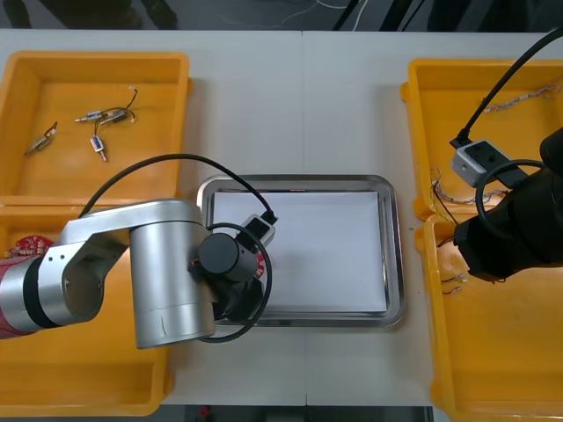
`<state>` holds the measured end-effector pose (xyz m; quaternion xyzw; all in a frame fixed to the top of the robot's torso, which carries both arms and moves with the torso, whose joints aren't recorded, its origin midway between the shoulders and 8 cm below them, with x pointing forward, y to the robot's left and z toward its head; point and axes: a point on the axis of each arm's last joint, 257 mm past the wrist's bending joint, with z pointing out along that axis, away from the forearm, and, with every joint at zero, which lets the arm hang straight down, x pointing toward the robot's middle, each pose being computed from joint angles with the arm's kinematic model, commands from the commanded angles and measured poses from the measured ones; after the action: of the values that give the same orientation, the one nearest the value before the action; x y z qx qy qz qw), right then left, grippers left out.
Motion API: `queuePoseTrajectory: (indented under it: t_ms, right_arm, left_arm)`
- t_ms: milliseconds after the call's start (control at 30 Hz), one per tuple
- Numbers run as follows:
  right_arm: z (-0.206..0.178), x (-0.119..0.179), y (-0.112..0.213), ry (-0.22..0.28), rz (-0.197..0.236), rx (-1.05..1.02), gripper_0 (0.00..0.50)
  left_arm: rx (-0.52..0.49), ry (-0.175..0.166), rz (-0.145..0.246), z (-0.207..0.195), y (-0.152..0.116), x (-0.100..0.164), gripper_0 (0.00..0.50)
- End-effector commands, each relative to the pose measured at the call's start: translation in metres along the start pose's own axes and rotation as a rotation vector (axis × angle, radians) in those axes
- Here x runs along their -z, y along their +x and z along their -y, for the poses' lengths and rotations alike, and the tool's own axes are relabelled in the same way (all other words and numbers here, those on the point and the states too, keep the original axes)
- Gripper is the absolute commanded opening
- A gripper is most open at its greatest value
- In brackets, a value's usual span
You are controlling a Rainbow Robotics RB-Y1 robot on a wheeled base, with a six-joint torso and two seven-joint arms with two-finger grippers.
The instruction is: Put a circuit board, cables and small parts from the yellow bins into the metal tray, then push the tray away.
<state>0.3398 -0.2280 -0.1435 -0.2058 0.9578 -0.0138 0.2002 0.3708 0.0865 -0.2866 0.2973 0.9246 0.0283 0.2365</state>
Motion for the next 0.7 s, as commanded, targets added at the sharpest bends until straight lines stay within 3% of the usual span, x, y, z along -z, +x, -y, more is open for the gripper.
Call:
queuePoseTrajectory:
  t_ms: [33,300,633,667,700]
  right_arm:
    - [0.004,0.01,-0.003,0.037,0.016,0.083,0.0]
    - [0.004,0.01,-0.002,0.038,0.015,0.089,0.0]
    - [0.005,0.01,-0.002,0.039,0.013,0.089,0.0]
    - [0.005,0.009,-0.002,0.038,0.012,0.089,0.0]
    - [0.004,0.01,-0.002,0.038,0.012,0.09,0.0]
  left_arm:
    - [-0.016,0.008,0.049,0.015,-0.017,0.002,0.0]
    - [-0.031,-0.003,0.04,0.019,-0.007,-0.004,0.0]
    - [-0.018,0.011,0.041,0.023,-0.006,-0.005,0.007]
    - [-0.015,0.011,0.042,0.023,-0.006,-0.005,0.045]
    - [-0.009,0.011,0.044,0.023,-0.007,-0.005,0.173]
